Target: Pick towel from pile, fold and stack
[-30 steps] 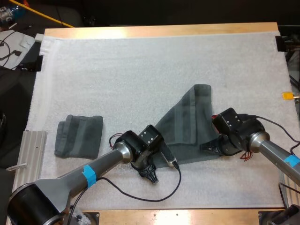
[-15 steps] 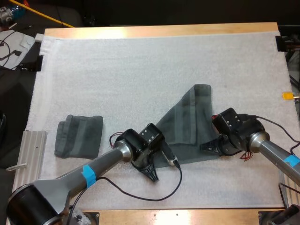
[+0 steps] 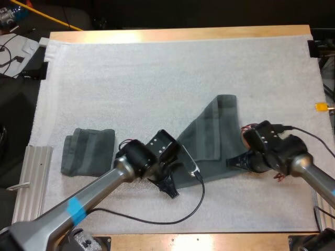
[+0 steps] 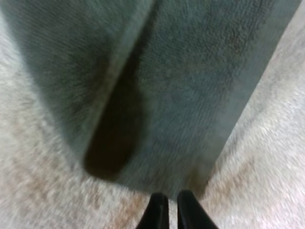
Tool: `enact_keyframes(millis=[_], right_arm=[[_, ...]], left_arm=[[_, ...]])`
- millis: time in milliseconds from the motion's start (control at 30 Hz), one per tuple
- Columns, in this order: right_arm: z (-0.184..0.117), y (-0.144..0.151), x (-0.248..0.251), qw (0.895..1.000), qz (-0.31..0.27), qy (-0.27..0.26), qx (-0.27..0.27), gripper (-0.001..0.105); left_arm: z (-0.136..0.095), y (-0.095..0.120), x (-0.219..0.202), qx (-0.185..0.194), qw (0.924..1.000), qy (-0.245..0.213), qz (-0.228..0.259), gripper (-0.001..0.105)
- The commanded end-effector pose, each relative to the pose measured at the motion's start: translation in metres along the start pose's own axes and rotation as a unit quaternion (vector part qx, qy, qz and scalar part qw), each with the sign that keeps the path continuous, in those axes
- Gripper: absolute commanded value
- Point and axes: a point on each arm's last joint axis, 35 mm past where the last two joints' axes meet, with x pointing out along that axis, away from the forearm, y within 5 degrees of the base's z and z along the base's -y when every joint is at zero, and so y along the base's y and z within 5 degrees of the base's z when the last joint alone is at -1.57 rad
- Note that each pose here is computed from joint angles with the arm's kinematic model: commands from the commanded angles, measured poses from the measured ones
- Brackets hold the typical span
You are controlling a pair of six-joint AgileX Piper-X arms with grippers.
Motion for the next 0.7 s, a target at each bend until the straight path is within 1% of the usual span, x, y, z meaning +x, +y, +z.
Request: enact_keyframes(millis=[0, 233, 400, 467, 533, 667], right_arm=[[-0.007, -0.002, -0.031, 0.999, -0.003, -0.039, -0.005, 0.0], [-0.028, -0.004, -0.094, 0.994, 0.014, -0.112, 0.008, 0.0], [-0.046, -0.006, -0.138, 0.988, 0.03, -0.149, 0.015, 0.0], [-0.043, -0.006, -0.131, 0.989, 0.031, -0.141, 0.011, 0.0], [-0.044, -0.004, -0.138, 0.989, 0.05, -0.137, 0.007, 0.0], [-0.047, -0.002, -0.143, 0.988, 0.077, -0.135, 0.01, 0.0]], left_arm=[[-0.008, -0.001, -0.028, -0.004, 0.9996, -0.027, -0.001, 0.0], [-0.028, -0.003, -0.077, 0.0, 0.9967, -0.081, 0.001, 0.0], [-0.04, -0.005, -0.118, 0.003, 0.9914, -0.131, -0.006, 0.0], [-0.037, -0.004, -0.108, 0.004, 0.9925, -0.122, -0.006, 0.0], [-0.038, -0.006, -0.106, 0.007, 0.9922, -0.123, -0.019, 0.0], [-0.036, -0.008, -0.106, 0.011, 0.9895, -0.129, -0.065, 0.0]])
